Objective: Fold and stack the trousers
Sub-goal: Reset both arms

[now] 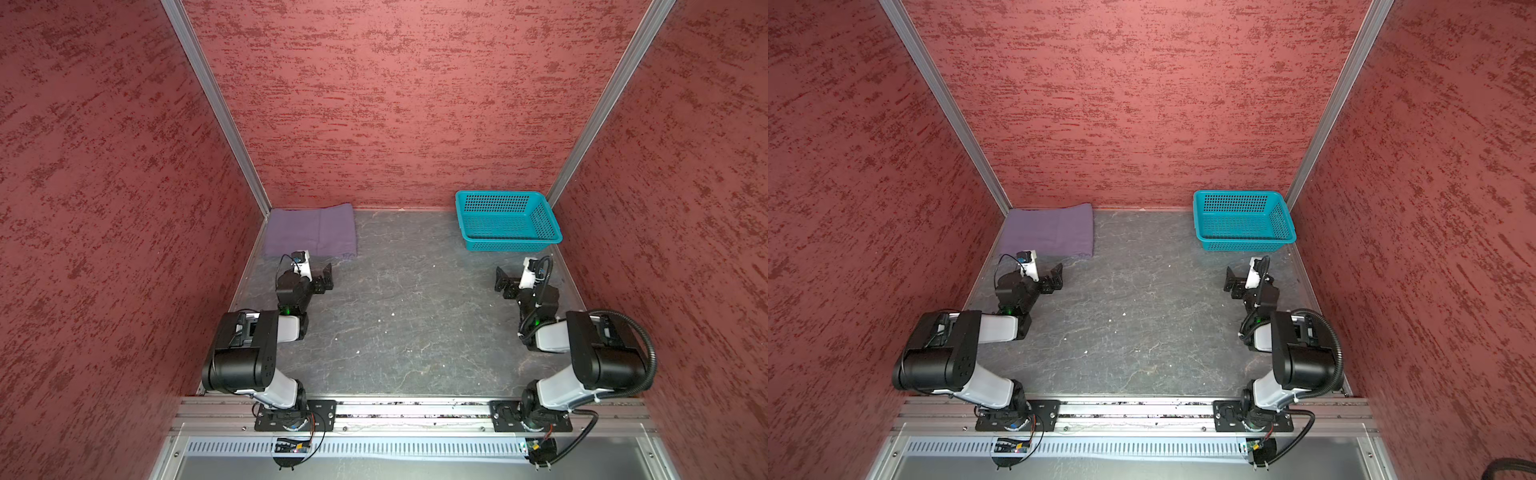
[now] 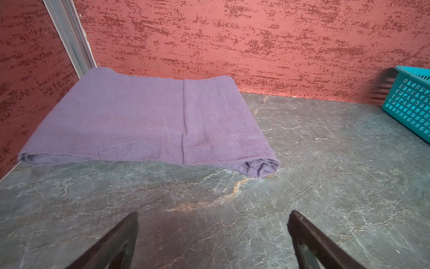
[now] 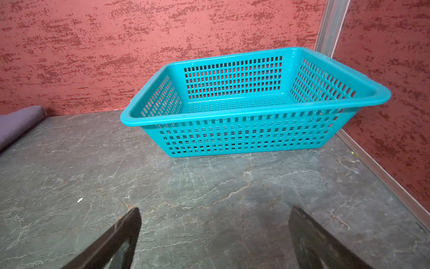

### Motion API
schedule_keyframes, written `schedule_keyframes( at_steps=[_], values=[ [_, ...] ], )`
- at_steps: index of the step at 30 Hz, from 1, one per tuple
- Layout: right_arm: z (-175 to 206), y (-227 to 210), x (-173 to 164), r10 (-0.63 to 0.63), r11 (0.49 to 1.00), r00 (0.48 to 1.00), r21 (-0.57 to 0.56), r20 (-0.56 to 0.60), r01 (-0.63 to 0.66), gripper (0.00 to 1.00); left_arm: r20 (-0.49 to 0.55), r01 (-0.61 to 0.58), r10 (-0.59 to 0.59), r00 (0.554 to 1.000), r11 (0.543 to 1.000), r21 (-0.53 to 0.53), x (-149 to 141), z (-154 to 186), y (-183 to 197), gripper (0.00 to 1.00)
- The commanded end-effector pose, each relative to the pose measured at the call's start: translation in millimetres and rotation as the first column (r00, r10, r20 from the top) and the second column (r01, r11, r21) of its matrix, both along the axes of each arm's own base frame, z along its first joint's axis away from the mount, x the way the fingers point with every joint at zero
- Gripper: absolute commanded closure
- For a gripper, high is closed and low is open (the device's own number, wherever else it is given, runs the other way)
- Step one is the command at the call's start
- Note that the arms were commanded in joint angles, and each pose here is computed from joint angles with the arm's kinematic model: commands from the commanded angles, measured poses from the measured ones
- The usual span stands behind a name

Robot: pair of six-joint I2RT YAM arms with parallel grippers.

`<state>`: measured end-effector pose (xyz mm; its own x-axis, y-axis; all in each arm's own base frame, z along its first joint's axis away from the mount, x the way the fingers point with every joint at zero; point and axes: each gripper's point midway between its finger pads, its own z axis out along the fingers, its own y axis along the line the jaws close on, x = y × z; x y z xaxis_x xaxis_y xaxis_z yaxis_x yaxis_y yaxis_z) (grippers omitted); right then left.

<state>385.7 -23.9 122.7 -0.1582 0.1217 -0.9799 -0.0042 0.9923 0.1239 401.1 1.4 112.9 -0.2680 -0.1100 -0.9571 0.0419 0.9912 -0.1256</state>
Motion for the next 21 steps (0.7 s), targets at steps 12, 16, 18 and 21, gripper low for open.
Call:
schedule_keyframes(
  at_steps=[12,16,18,21],
  values=[
    [11.0,3.8,2.2,0.018,1.0,0.999,-0.022,0.04,-0.018,0.01,0.001,0.005,-0.005,1.0,1.0,0.017,0.0,0.6,-0.5,0.01],
    [9.4,3.1,6.6,-0.004,1.0,1.0,-0.029,0.022,0.005,0.01,0.001,0.005,-0.005,1.0,1.0,0.014,0.4,0.7,-0.3,0.0],
    [9.7,2.7,6.5,-0.006,1.0,1.0,-0.028,0.023,0.007,0.01,0.001,0.007,-0.007,1.0,1.0,0.012,0.2,0.8,-0.5,0.01],
    [11.2,3.5,2.4,-0.006,0.999,0.999,-0.032,0.038,0.008,0.01,0.001,0.006,-0.006,1.0,1.0,0.013,-0.1,0.5,-0.2,0.01]
  ],
)
